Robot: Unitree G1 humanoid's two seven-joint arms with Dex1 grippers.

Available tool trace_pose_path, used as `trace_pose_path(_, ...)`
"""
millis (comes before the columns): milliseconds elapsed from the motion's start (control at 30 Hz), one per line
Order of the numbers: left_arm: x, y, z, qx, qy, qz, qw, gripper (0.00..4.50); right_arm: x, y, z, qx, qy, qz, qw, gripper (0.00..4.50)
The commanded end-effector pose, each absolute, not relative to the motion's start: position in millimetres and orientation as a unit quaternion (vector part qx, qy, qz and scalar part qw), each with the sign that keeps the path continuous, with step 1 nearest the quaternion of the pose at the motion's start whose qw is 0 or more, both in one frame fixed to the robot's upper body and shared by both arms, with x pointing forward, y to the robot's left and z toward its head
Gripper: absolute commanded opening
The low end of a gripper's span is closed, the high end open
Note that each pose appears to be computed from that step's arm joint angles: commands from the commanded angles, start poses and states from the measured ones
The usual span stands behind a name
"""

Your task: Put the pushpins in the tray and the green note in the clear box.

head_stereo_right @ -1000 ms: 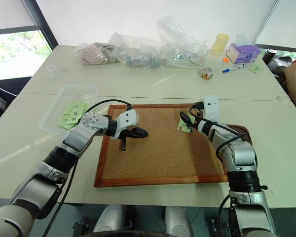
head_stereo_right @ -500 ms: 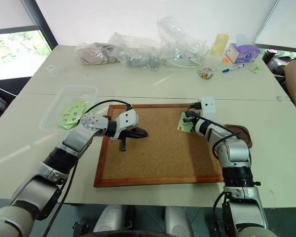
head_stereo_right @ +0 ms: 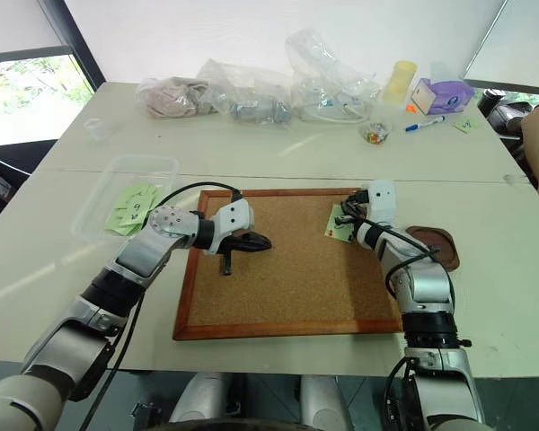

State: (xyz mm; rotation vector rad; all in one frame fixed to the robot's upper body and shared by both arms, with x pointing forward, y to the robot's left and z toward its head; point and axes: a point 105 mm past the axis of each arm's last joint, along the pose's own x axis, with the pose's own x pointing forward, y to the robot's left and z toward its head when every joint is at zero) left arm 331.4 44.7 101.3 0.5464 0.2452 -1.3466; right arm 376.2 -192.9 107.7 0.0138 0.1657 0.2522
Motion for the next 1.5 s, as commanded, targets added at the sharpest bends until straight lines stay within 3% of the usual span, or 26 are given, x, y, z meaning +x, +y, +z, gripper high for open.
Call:
trace_pose_path(33, 325.6, 41.8, 97.4, 0.244, 0.118, -0.623, 0.734, 0.00, 379.6, -200.1, 149.8, -0.012, -0.014, 0.100, 0.995, 0.06)
trace_pose_path(400, 322.6, 41.1, 97.3, 0.240, 0.124, -0.626, 0.732, 0.00, 371.5, -214.4, 153.1, -0.007, -0.039, 0.065, 0.997, 0.06)
trace_pose_path(533, 321.2, 40.5, 101.1, 0.240, 0.115, -0.627, 0.732, 0.00, 344.2, -250.4, 163.6, -0.017, -0.059, -0.006, 0.998, 0.06)
trace_pose_path(700, 316.3, 38.8, 105.1, 0.237, 0.104, -0.633, 0.730, 0.00, 300.7, -274.2, 154.4, -0.048, -0.030, -0.048, 0.997, 0.06)
trace_pose_path(833, 313.0, 36.0, 106.2, 0.234, 0.101, -0.638, 0.727, 0.00, 282.4, -292.7, 137.7, -0.050, 0.008, -0.097, 0.994, 0.06)
trace_pose_path(1333, 314.4, 32.1, 109.2, 0.235, 0.096, -0.641, 0.724, 0.00, 282.2, -313.9, 101.0, -0.022, 0.077, -0.142, 0.987, 0.06)
trace_pose_path(1433, 315.3, 33.3, 109.7, 0.236, 0.097, -0.640, 0.725, 0.00, 282.4, -314.1, 99.4, -0.016, 0.078, -0.141, 0.987, 0.96)
trace_pose_path(1500, 315.5, 33.9, 109.7, 0.236, 0.097, -0.640, 0.725, 0.00, 282.5, -314.1, 98.8, -0.015, 0.079, -0.142, 0.987, 1.95)
